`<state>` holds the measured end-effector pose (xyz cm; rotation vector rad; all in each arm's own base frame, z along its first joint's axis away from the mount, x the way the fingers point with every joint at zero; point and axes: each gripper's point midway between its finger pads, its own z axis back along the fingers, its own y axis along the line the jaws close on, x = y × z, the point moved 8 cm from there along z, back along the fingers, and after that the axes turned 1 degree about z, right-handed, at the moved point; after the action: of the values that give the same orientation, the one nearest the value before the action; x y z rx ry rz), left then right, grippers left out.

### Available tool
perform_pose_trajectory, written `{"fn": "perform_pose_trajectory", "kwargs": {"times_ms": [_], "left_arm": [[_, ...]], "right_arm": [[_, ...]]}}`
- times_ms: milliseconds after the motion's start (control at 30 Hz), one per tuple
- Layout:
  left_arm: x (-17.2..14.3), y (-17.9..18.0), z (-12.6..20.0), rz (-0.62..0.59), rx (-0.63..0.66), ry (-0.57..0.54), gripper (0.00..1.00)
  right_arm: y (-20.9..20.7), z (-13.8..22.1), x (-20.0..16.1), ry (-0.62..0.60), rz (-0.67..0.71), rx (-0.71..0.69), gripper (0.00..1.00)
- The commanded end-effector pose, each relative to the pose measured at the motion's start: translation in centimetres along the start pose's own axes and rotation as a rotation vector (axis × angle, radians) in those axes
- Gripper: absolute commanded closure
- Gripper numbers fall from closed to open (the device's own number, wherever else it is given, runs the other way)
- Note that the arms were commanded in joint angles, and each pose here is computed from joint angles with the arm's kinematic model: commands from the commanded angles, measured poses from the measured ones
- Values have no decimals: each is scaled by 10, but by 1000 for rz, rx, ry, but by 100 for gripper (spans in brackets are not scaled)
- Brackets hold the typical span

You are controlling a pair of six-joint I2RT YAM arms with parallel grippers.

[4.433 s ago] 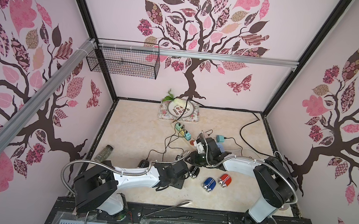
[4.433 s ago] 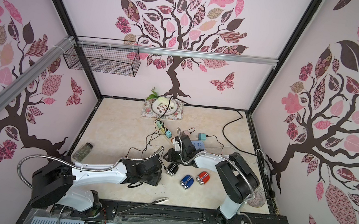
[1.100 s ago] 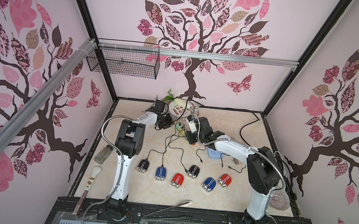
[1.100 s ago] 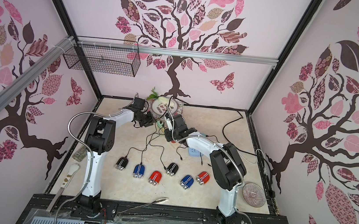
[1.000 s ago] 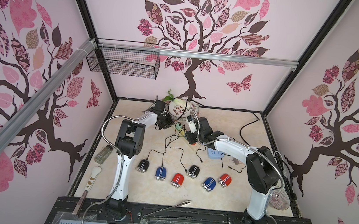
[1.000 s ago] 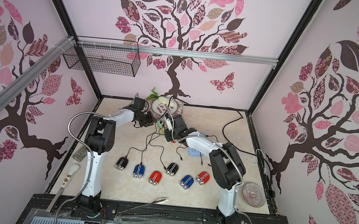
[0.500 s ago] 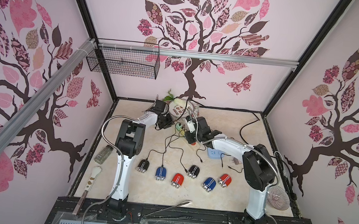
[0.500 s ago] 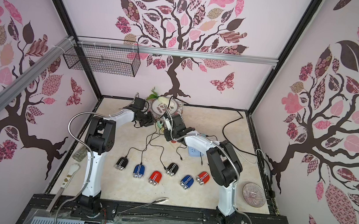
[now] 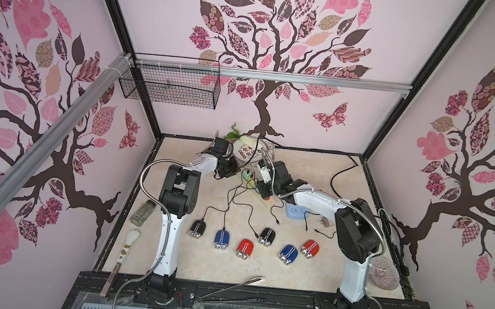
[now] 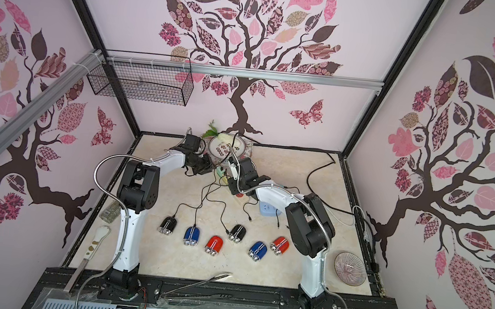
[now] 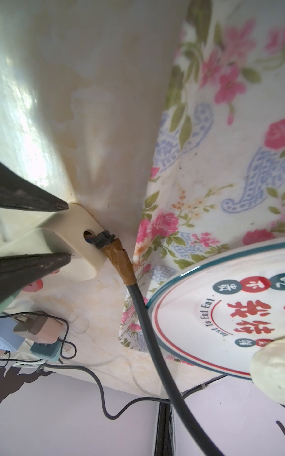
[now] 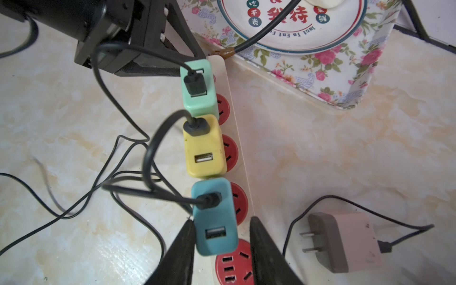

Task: Unplug the electric shaver
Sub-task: Remove the plug from the socket.

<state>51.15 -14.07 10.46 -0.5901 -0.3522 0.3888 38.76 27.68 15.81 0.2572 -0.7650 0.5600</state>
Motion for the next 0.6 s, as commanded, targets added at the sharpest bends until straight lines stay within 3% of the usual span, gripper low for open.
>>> {"fn": "perform_pose_trajectory", "kwargs": {"times_ms": [0,567], "left_arm": [[0,7,-1,-2,56,7,70],[3,6,0,1,55,3,70]], "right_arm": [[-3,-1,-4,18,16,-7,60],[2,-13,-8,51,30,42,67]]}}
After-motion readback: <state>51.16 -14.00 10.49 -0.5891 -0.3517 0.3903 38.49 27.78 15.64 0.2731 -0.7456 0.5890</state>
